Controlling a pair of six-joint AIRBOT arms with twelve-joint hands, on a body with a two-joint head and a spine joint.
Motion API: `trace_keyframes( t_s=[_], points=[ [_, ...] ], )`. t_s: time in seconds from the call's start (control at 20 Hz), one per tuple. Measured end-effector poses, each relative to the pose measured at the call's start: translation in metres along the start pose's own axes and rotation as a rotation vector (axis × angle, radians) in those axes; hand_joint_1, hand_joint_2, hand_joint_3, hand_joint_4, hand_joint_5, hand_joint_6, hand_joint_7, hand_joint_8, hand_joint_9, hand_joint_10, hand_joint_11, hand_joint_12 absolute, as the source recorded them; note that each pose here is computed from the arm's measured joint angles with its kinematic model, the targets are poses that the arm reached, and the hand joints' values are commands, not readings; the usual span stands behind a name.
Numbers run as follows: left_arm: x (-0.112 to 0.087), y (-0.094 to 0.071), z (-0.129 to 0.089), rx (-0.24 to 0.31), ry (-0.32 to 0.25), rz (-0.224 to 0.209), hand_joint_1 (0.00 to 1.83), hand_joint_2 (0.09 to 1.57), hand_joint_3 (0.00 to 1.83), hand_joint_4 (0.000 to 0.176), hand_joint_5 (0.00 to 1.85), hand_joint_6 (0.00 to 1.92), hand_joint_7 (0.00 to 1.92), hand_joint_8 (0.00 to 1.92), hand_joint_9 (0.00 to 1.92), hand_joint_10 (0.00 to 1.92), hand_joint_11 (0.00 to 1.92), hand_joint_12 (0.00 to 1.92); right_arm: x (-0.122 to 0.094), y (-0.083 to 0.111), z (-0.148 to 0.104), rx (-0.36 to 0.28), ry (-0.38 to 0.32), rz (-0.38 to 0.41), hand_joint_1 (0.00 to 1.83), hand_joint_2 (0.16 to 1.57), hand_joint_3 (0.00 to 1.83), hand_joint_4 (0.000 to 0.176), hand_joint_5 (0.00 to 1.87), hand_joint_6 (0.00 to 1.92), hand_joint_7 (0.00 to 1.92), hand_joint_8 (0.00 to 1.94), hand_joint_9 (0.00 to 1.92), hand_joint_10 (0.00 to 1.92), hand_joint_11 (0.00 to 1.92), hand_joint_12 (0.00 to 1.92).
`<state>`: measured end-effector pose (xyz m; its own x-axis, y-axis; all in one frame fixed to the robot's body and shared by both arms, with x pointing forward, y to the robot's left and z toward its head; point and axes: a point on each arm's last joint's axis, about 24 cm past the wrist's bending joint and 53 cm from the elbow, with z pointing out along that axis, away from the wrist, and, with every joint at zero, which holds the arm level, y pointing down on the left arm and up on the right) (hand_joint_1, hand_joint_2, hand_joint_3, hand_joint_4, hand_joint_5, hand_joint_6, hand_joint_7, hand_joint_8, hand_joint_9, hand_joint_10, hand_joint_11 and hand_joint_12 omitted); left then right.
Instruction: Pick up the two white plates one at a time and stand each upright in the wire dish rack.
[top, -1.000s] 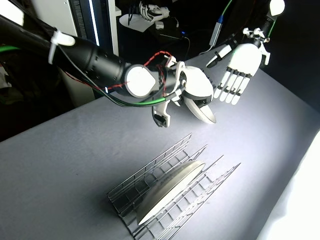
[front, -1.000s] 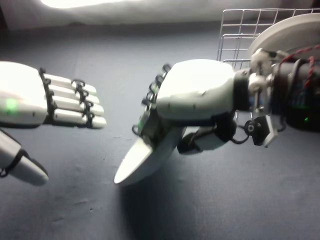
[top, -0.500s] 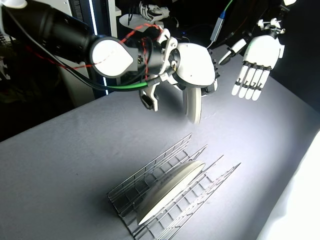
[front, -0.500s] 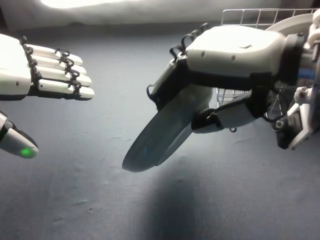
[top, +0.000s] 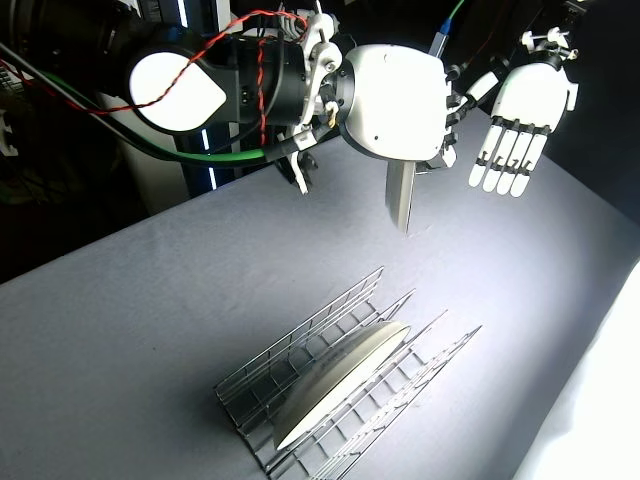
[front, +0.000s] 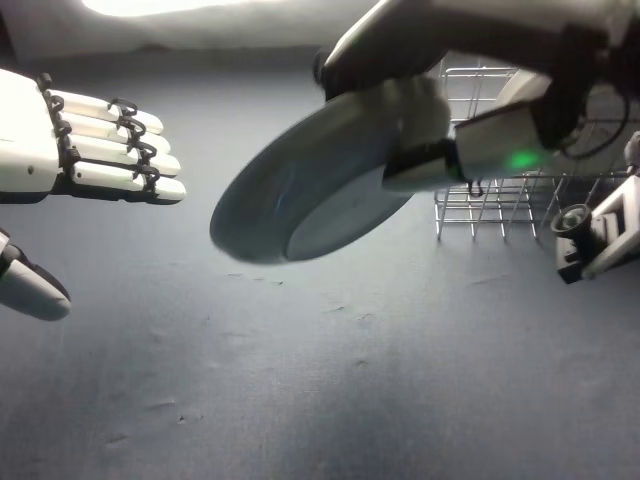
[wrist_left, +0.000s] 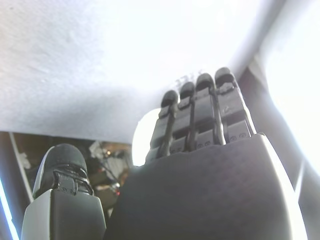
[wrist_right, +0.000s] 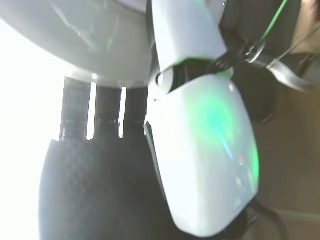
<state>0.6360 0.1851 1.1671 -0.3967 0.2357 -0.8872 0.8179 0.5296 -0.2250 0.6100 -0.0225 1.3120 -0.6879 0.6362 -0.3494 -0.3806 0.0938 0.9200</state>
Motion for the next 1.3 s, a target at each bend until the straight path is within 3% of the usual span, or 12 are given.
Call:
trace_keyframes(
  t_s=[0.25, 0.55, 0.75, 1.05, 1.3],
  points=[
    [0.002, -0.001, 0.000, 0.002, 0.010, 0.008, 0.00, 1.06, 0.00, 0.000, 0.00, 0.00, 0.00, 0.00, 0.00, 0.00, 0.00, 0.00, -0.029, -0.007, -0.011, 0.025, -0.091, 0.140, 1.49, 1.10, 0.00, 0.000, 0.91, 1.06, 0.99, 0.83, 0.99, 0.95, 0.75, 1.59],
    [0.004, -0.001, 0.000, 0.002, 0.017, 0.013, 0.00, 1.06, 0.00, 0.000, 0.00, 0.00, 0.00, 0.00, 0.00, 0.00, 0.00, 0.00, -0.055, -0.013, -0.024, 0.044, -0.171, 0.232, 1.48, 1.13, 0.00, 0.000, 0.89, 1.13, 0.92, 0.93, 0.88, 1.05, 0.77, 1.60],
    [0.006, -0.002, 0.000, 0.004, 0.022, 0.013, 0.00, 1.06, 0.00, 0.000, 0.00, 0.00, 0.00, 0.00, 0.00, 0.00, 0.00, 0.00, -0.074, -0.020, -0.032, 0.059, -0.223, 0.280, 1.49, 1.11, 0.00, 0.000, 0.88, 1.13, 0.95, 0.88, 0.93, 0.97, 0.82, 1.54],
    [0.007, -0.004, 0.001, 0.011, 0.025, 0.015, 0.00, 1.06, 0.00, 0.000, 0.00, 0.00, 0.00, 0.00, 0.00, 0.00, 0.00, 0.00, -0.100, -0.033, -0.047, 0.088, -0.283, 0.272, 1.49, 1.12, 0.00, 0.000, 0.86, 1.17, 0.94, 0.90, 0.92, 0.98, 0.82, 1.54],
    [0.007, -0.004, 0.001, 0.010, 0.027, 0.016, 0.00, 1.07, 0.00, 0.000, 0.00, 0.00, 0.00, 0.00, 0.00, 0.00, 0.00, 0.00, -0.108, -0.060, -0.059, 0.156, -0.303, 0.252, 1.49, 1.12, 0.00, 0.000, 0.87, 1.15, 0.95, 0.90, 0.93, 0.98, 0.79, 1.56]
  ],
)
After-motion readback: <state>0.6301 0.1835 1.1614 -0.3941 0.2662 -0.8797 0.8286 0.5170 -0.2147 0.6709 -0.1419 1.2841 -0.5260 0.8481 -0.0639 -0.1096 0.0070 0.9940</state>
